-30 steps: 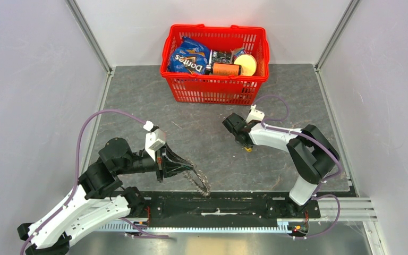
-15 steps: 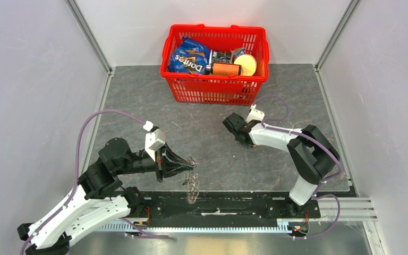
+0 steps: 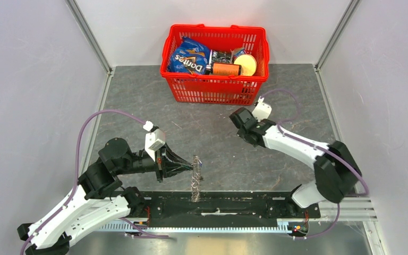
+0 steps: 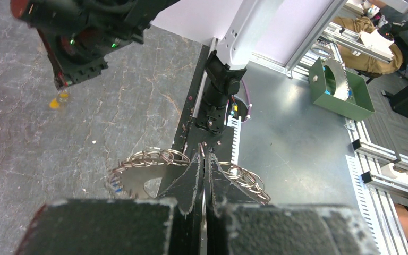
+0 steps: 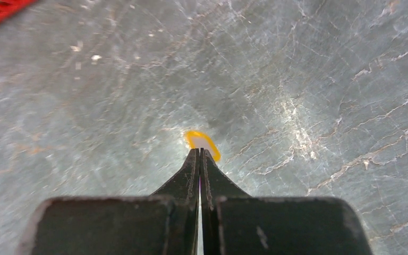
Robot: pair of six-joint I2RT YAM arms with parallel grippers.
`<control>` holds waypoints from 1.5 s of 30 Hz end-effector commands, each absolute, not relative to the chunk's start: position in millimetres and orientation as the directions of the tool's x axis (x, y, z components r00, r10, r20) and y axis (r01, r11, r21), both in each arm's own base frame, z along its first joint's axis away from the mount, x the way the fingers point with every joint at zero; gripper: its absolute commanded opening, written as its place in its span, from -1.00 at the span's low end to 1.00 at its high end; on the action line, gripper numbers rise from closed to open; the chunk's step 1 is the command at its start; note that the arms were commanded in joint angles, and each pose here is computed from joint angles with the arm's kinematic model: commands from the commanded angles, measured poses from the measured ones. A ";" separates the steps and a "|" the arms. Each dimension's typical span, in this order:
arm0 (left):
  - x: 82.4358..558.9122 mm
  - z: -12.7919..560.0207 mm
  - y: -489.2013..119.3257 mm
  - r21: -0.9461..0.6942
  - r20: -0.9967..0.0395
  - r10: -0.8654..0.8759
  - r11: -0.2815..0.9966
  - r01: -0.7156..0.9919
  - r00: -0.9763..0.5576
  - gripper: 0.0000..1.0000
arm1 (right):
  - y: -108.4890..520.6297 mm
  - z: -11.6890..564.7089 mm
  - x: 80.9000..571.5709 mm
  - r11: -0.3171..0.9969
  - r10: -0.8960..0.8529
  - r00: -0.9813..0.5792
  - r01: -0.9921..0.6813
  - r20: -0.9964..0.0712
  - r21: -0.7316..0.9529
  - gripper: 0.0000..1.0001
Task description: Put the keys on the keyring
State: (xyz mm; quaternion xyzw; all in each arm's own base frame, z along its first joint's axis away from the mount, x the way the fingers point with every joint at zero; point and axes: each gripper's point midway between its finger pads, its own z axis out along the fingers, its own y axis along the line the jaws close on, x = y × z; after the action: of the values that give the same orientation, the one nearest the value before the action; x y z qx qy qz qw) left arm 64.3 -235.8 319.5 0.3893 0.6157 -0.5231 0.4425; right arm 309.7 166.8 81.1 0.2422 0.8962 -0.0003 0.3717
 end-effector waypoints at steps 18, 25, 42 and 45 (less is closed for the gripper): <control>56.2 347.4 -245.7 -0.258 -0.965 -0.059 0.039 0.965 -0.256 -0.96 | 199.0 275.9 227.1 0.805 0.257 -0.542 -0.337 -0.800 0.488 -1.00; 54.0 354.8 -247.2 -0.250 -0.966 -0.075 0.016 0.968 -0.248 -0.96 | 224.0 330.9 173.8 0.609 0.061 -0.527 -0.653 -0.847 0.450 -1.00; 46.8 371.8 -256.7 -0.222 -0.966 -0.114 -0.082 0.972 -0.230 -0.96 | 252.3 385.4 86.1 0.056 -0.153 -0.380 -0.925 -0.912 0.376 -1.00; 47.1 376.2 -257.9 -0.218 -0.966 -0.124 -0.089 0.972 -0.228 -0.95 | 253.4 392.6 76.9 -0.008 -0.161 -0.367 -0.928 -0.916 0.373 -1.00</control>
State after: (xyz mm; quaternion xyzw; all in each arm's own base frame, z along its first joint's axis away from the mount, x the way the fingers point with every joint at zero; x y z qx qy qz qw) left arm 53.1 -257.5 348.5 0.4227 0.5423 -0.5812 0.4353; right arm 104.0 253.4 364.2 -0.3830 0.6802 0.5156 0.3532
